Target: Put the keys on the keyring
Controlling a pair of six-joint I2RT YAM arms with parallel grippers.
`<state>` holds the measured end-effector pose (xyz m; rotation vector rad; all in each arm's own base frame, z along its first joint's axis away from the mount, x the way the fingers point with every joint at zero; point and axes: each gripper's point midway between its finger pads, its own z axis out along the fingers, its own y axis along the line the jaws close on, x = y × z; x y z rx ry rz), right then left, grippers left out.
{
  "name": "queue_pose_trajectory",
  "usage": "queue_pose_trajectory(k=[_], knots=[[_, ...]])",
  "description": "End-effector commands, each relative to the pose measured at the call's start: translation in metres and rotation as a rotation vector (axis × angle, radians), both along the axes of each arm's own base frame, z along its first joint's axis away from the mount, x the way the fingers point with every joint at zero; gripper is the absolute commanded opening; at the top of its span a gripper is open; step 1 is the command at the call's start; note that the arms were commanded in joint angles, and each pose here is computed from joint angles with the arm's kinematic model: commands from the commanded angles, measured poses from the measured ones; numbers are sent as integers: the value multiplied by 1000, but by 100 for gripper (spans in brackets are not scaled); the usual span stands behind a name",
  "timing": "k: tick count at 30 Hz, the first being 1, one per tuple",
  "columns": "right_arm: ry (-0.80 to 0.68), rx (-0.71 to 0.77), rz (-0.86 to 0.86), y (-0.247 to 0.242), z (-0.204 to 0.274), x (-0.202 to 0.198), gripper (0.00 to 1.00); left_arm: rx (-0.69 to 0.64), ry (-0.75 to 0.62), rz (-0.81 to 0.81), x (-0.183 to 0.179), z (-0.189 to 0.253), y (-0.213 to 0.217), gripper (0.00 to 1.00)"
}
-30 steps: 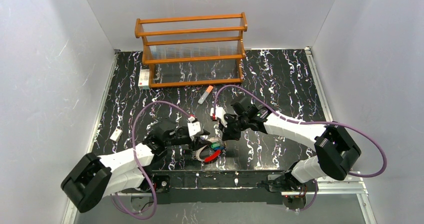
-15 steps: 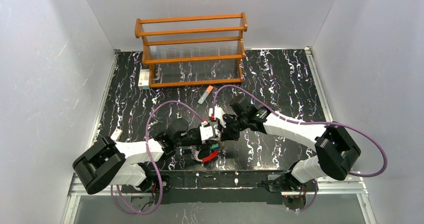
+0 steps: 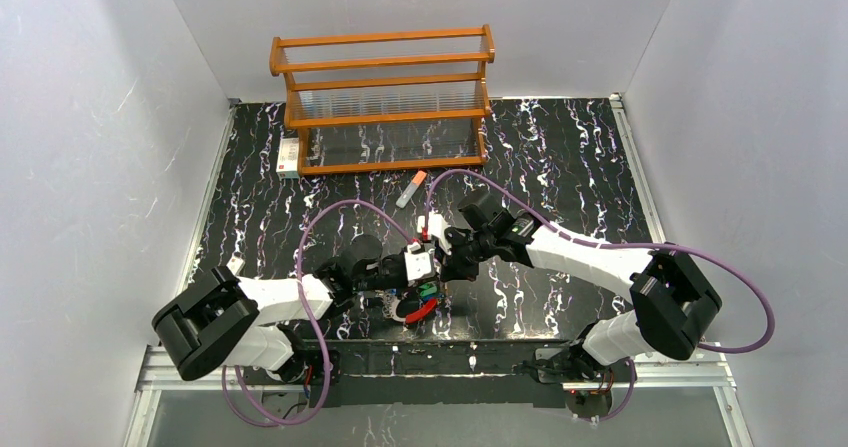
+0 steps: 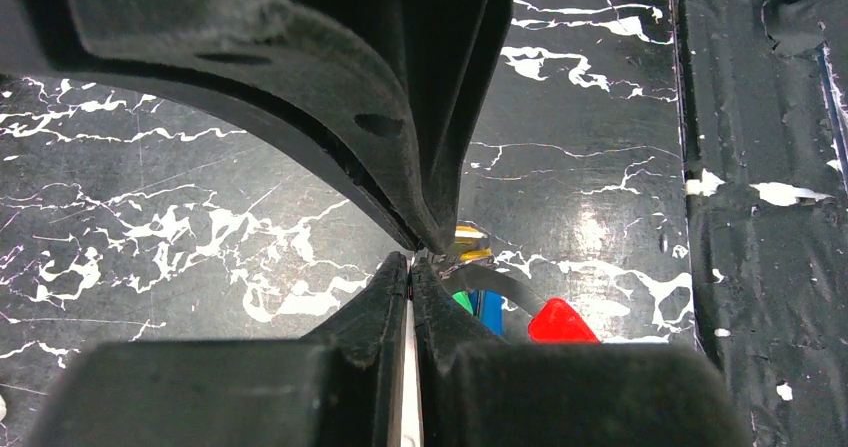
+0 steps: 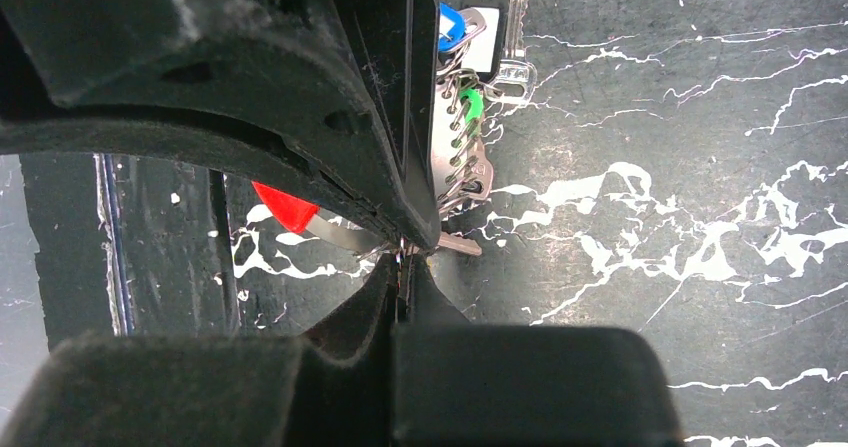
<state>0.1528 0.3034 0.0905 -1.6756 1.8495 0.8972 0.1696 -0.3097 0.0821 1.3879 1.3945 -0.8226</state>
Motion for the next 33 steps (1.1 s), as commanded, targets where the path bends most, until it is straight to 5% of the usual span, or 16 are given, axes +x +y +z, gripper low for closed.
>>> queue_pose_trajectory(k=[1,8,12,23,33], knots=[[-35,77,17,18,23,7,2,-41,-28,0,3,17,-6,0],[-79,218,-28,20,49,19,55,-164,8,121,5,34,5,0],[-97,343,-29,16,72,23,68,-252,-2,151,3,47,11,0],[-74,549,122,12,98,-1,56,-466,-35,155,-6,84,19,0],[-61,545,116,12,89,1,38,-505,-43,148,-8,93,20,0]])
